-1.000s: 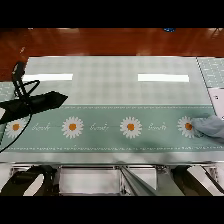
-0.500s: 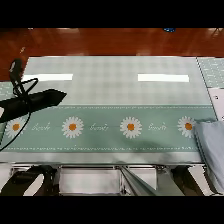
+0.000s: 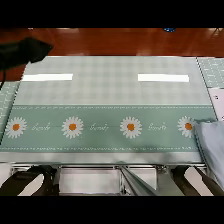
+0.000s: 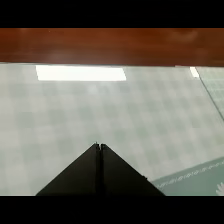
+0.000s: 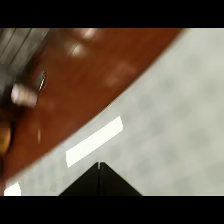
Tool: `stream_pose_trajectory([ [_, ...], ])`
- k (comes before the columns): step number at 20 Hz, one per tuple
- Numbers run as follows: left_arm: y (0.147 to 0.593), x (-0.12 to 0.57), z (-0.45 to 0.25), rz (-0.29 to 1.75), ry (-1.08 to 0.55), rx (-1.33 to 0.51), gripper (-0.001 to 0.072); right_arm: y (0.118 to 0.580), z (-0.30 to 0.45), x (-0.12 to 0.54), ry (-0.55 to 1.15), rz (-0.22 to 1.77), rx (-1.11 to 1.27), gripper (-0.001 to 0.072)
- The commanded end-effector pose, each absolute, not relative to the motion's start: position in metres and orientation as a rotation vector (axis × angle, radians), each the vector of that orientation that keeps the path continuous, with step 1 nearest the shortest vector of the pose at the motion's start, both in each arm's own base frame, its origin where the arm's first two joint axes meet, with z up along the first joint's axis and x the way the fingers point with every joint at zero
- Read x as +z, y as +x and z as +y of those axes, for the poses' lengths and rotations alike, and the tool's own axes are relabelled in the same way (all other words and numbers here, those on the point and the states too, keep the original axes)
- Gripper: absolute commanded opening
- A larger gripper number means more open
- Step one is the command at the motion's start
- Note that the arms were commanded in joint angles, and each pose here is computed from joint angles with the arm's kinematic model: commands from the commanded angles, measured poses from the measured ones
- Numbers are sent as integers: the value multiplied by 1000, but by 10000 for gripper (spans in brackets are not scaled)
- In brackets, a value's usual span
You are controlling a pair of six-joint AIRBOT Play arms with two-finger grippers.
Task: Fold the shirts.
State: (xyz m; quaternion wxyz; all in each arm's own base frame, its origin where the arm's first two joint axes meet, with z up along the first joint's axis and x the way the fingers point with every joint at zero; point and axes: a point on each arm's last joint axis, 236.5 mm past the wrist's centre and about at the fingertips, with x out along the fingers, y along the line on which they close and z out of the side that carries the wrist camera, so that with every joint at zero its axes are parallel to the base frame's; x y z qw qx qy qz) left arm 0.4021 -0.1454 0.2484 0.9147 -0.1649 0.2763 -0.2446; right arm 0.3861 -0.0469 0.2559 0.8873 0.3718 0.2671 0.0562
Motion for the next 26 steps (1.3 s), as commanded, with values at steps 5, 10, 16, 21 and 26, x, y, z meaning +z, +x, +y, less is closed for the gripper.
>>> stream_pose_trajectory([
  [5,437,93,-144,1024,-139,-349,17,420,62,63,43,1188,35,22],
  [10,436,70,-144,1086,-138,-343,18,418,58,27,31,1293,15,22],
  [16,432,67,-144,1107,-136,-346,18,419,57,32,27,1278,12,22],
  [21,432,67,-144,1107,-136,-346,18,419,57,32,27,1278,12,22],
  [26,432,67,-144,1107,-136,-346,18,419,57,32,27,1278,12,22],
])
